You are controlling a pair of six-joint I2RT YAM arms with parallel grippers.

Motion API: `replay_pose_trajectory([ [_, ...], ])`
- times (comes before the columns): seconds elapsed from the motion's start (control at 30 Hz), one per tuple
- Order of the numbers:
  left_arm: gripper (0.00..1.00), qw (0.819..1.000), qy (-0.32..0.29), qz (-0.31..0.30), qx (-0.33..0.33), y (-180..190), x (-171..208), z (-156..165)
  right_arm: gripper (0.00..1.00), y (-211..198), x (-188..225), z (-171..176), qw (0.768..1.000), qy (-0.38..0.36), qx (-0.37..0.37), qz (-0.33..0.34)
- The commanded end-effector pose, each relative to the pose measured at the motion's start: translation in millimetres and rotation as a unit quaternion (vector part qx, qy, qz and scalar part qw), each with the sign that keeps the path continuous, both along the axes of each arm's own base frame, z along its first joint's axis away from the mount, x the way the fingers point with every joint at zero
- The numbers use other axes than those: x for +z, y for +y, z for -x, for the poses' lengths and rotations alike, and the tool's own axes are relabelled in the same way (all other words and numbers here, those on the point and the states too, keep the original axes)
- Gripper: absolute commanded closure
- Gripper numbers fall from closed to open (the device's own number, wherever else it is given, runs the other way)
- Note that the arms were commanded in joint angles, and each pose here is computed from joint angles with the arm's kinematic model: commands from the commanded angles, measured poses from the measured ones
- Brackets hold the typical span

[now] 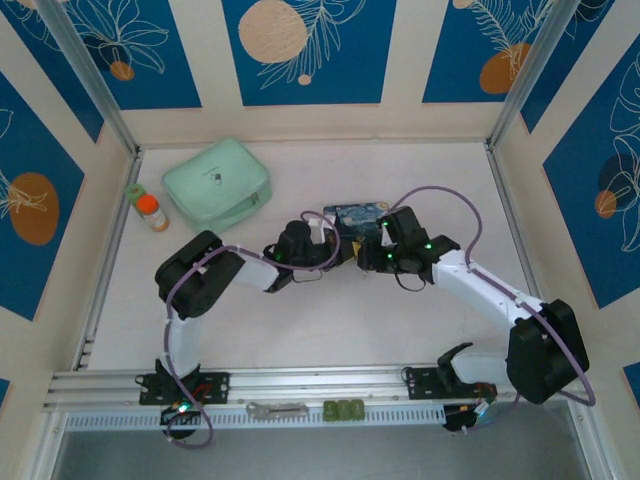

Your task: Unlock the padlock with the key

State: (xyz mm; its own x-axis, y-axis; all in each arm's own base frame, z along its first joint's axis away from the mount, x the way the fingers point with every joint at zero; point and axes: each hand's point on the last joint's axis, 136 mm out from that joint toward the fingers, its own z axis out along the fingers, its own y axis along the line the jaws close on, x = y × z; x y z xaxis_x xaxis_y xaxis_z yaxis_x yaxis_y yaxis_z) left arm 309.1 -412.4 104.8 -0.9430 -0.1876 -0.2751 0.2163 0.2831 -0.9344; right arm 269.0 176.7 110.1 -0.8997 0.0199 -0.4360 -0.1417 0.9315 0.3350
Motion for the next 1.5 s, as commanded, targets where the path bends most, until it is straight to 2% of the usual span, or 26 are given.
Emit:
replay_pose_trajectory([
  [0.0,1.0,0.999,-0.026,0.044,-0.006,-8,42,-4,0.5,-1,-3,4,0.994,-0.025,0.058,0.088],
  [0.17,1.0,0.999,-0.022,0.046,-0.009,-7,43,-1,0.5,-5,-8,-5,0.98,-0.036,0.076,0.183],
  [0.33,1.0,0.999,-0.019,0.048,-0.01,-7,44,0,0.55,-7,-10,-14,0.958,-0.047,0.087,0.271],
  [0.5,1.0,0.999,-0.019,0.049,-0.008,-7,45,-2,0.64,-3,-12,-14,0.943,-0.057,0.099,0.311],
  [0.8,1.0,0.999,-0.013,0.043,-0.007,-7,42,-3,0.62,-11,-17,-4,0.925,-0.034,0.078,0.371],
  [0.97,1.0,0.999,-0.012,0.044,-0.006,-7,42,-3,0.59,-11,-18,0,0.925,-0.026,0.061,0.374],
  [1.23,1.0,0.999,-0.011,0.046,-0.001,-5,40,-4,0.69,0,-24,0,0.934,-0.026,0.07,0.35],
  [1.47,1.0,0.998,-0.008,0.056,-0.003,-5,45,-3,0.74,8,-27,-12,0.936,-0.062,0.06,0.34],
])
